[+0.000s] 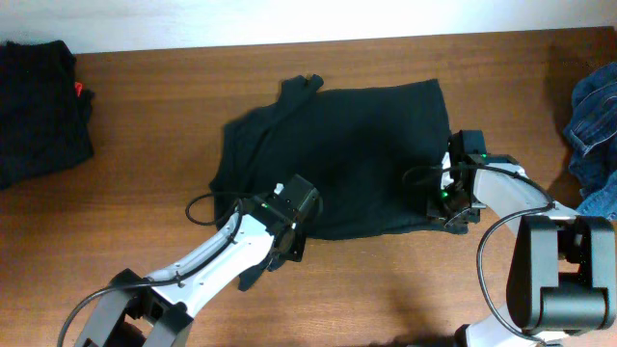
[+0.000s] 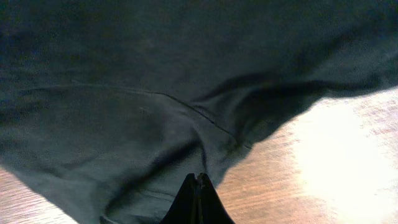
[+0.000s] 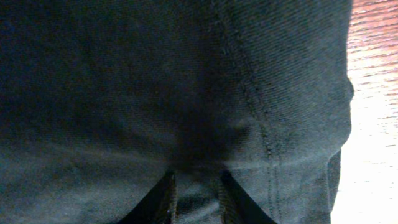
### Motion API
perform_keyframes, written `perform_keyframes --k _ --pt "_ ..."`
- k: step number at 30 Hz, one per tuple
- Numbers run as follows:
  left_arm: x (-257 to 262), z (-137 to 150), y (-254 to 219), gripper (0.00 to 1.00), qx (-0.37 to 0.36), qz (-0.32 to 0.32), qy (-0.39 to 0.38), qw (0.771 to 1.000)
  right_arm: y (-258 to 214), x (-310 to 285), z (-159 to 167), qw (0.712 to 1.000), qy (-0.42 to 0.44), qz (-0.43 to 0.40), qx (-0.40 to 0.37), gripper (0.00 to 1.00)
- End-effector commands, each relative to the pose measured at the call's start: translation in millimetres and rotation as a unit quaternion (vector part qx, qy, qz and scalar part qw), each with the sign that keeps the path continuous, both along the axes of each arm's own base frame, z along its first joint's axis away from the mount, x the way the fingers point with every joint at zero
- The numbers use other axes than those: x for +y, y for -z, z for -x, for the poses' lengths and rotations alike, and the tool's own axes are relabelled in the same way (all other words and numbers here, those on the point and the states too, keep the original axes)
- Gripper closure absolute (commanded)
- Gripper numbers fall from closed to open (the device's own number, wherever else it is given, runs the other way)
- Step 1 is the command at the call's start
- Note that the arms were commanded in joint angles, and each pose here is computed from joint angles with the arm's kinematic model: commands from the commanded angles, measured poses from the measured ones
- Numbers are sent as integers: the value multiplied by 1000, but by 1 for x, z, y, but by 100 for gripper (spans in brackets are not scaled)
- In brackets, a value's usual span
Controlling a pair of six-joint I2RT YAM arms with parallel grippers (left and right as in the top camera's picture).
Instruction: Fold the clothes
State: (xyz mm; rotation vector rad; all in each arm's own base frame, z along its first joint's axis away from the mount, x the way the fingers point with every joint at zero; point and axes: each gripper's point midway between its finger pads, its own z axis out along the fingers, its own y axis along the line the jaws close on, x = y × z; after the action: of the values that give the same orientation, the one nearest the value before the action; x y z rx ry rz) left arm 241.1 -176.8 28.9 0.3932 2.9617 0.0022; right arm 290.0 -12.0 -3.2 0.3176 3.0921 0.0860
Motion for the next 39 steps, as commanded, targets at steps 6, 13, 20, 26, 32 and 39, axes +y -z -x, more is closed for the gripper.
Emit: perform_keyframes --k 6,13,20,26,32,39 --pt "7 -7 8 100 -7 -32 -13 999 8 8 9 1000 3 -23 14 72" --pt "0 3 32 99 38 -25 -9 999 8 8 9 1000 3 -23 14 72" --pt "-30 29 31 100 112 60 23 992 8 8 9 1000 3 -23 14 72" --pt "-62 58 22 100 176 138 44 974 8 8 9 1000 3 -23 14 72" --pt "-75 76 22 100 181 132 81 971 8 8 9 1000 3 -23 14 72" --pt "-73 69 15 100 140 85 78 983 8 8 9 1000 3 -23 14 72"
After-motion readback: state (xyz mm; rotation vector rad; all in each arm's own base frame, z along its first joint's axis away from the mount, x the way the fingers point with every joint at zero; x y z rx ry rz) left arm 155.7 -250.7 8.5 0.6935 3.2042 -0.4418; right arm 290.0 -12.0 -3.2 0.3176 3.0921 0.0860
